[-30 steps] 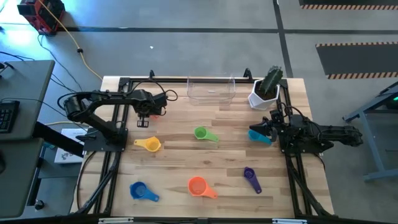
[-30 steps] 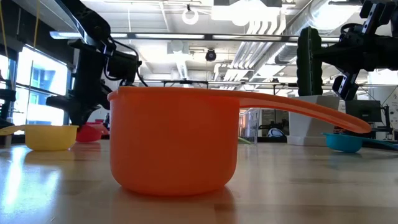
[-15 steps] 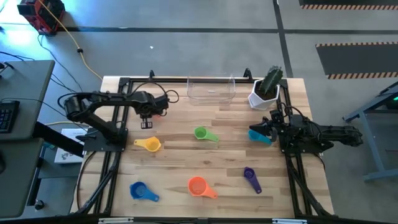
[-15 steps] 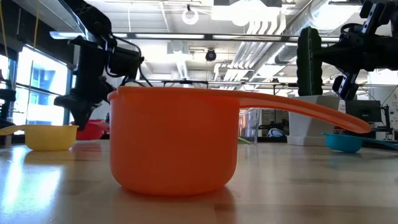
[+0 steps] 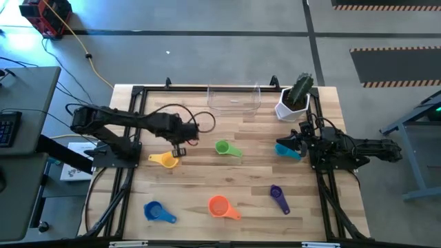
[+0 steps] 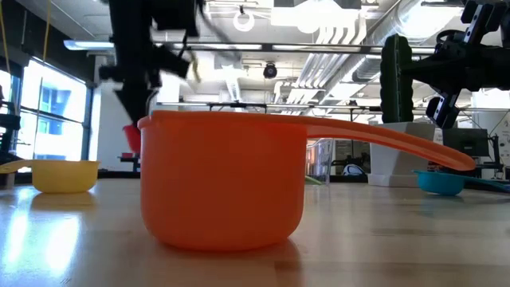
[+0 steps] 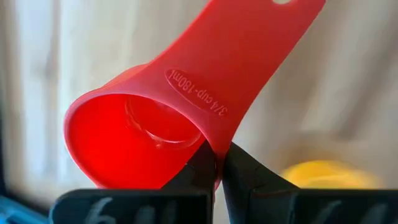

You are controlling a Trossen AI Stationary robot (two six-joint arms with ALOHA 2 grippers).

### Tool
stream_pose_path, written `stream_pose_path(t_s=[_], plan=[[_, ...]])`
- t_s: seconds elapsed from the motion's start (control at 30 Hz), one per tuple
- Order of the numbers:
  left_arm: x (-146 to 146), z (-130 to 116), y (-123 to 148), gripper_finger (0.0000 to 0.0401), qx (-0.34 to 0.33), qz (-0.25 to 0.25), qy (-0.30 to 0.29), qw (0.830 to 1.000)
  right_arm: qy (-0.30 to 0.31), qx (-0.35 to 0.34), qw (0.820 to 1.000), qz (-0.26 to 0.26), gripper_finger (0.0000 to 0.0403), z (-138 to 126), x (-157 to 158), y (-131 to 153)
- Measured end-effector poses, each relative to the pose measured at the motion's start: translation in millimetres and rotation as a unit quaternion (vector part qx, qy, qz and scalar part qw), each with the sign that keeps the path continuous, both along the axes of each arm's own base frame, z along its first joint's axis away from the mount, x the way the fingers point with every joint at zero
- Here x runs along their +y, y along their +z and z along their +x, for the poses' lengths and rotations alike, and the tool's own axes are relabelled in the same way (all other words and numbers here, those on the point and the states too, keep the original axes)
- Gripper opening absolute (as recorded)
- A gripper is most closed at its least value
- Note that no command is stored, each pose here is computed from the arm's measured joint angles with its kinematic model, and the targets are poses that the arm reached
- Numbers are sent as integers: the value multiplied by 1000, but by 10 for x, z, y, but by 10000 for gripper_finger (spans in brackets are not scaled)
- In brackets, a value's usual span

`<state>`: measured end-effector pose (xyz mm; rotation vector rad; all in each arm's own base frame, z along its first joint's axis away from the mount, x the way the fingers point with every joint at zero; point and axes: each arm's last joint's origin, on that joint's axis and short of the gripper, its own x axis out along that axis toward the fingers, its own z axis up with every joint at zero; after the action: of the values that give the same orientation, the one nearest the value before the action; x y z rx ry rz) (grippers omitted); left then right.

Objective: Nest measuring cups in basket
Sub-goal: Stack the red measuring cup on top of the orange measuring cup

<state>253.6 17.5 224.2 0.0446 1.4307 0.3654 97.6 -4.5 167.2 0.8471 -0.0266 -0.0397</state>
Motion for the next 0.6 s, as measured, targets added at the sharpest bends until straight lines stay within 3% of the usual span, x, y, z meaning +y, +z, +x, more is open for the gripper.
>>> stream_pose_path(t_s=[0.3,0.5,0.6], plan=[[-734,196,516,5,-117,-44,-87,988,0,0,1000,0,0,0,0,0],[-1205,302,651,6,-232,-78,-146,959,0,0,1000,0,0,0,0,0],[-1398,334,607,6,-246,-86,-177,949,0,0,1000,0,0,0,0,-1]])
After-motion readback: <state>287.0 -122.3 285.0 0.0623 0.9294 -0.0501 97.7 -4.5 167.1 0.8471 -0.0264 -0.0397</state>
